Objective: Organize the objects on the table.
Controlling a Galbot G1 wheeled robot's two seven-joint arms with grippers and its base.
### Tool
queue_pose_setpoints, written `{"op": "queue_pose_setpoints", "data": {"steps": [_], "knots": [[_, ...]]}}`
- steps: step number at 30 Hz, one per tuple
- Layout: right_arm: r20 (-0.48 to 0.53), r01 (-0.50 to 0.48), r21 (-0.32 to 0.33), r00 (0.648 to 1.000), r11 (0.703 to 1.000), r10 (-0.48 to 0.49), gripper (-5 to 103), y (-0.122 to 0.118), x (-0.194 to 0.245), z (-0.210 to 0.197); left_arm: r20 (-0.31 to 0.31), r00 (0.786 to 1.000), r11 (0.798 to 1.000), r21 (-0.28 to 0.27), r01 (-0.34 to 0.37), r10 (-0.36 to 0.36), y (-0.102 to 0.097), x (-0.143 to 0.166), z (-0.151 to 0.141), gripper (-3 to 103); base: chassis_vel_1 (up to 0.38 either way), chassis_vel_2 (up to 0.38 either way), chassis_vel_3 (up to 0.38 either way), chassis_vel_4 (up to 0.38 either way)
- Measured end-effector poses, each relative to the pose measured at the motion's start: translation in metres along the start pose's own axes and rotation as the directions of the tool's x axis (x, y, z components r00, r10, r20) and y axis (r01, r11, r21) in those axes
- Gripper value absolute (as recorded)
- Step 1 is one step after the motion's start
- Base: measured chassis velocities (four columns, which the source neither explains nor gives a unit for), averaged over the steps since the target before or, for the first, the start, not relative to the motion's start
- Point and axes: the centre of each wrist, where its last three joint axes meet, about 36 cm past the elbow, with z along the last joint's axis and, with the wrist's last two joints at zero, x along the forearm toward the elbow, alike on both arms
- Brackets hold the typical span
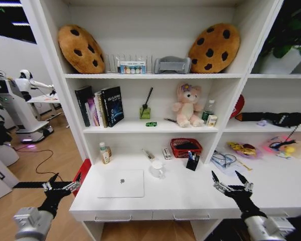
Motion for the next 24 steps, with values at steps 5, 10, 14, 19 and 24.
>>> {"op": "queue_pose_setpoints", "data": {"steps": [5, 10, 14, 19, 24], "knots": [[0.0, 0.0, 0.0, 1.0, 1.0, 0.0, 100, 0.0, 0.0, 0.0, 0.0, 1.0, 1.0, 0.0, 0.0, 0.0, 0.0, 0.0, 0.0, 100, 0.022, -0.003, -0.031, 0.011], [0.0, 0.0, 0.0, 1.0, 1.0, 0.0, 100, 0.0, 0.0, 0.0, 0.0, 1.0, 1.0, 0.0, 0.0, 0.0, 0.0, 0.0, 0.0, 100, 0.071, -0.068, -0.104, 0.079], [0.0, 0.0, 0.0, 1.0, 1.0, 0.0, 100, 0.0, 0.0, 0.0, 0.0, 1.0, 1.0, 0.0, 0.0, 0.0, 0.0, 0.0, 0.0, 100, 0.149, -0.155, -0.154, 0.175], [0.0, 0.0, 0.0, 1.0, 1.0, 0.0, 100, 0.0, 0.0, 0.0, 0.0, 1.0, 1.0, 0.0, 0.0, 0.0, 0.0, 0.0, 0.0, 100, 0.206, -0.22, -0.212, 0.225], [0.0, 0.0, 0.0, 1.0, 1.0, 0.0, 100, 0.0, 0.0, 0.0, 0.0, 1.0, 1.0, 0.0, 0.0, 0.0, 0.0, 0.0, 0.0, 100, 0.271, -0.271, -0.281, 0.276]]}}
